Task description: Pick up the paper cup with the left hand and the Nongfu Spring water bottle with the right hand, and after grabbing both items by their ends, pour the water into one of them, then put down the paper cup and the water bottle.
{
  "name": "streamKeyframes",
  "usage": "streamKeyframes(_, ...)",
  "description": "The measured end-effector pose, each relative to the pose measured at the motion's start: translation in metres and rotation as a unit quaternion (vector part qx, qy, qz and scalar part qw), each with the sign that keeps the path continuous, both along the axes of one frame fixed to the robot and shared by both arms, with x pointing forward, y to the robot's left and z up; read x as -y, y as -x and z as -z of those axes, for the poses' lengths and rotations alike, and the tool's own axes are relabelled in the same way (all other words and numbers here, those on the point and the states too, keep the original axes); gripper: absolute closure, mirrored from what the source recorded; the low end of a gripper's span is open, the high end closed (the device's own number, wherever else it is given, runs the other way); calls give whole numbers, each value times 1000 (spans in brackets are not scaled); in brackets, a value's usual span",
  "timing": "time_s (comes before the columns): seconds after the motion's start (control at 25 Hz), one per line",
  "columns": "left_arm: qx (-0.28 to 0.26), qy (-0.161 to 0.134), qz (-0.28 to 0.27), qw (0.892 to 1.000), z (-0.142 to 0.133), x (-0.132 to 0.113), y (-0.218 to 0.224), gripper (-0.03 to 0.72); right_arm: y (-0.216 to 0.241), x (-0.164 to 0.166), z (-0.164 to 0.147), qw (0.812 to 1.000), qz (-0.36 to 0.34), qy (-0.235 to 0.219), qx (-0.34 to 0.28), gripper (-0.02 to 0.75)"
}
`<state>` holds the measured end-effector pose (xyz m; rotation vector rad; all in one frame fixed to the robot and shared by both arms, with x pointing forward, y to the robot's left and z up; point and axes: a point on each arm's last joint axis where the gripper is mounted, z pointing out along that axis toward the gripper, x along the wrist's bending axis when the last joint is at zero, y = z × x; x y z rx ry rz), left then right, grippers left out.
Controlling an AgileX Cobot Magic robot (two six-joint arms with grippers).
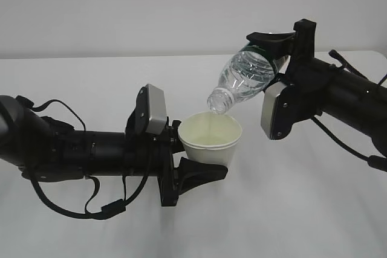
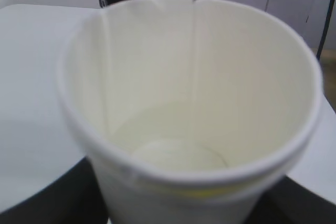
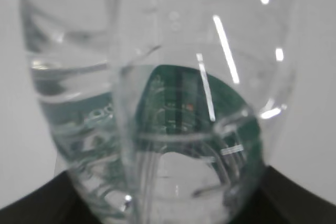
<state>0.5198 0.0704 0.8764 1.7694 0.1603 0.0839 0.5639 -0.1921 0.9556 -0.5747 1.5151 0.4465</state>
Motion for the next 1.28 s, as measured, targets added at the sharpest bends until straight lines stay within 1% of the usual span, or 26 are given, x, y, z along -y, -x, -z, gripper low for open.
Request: streamKeyframes(1.28, -1, 1, 1, 1000, 0, 3, 2, 237, 0, 0, 0, 1000, 0, -1, 1, 290)
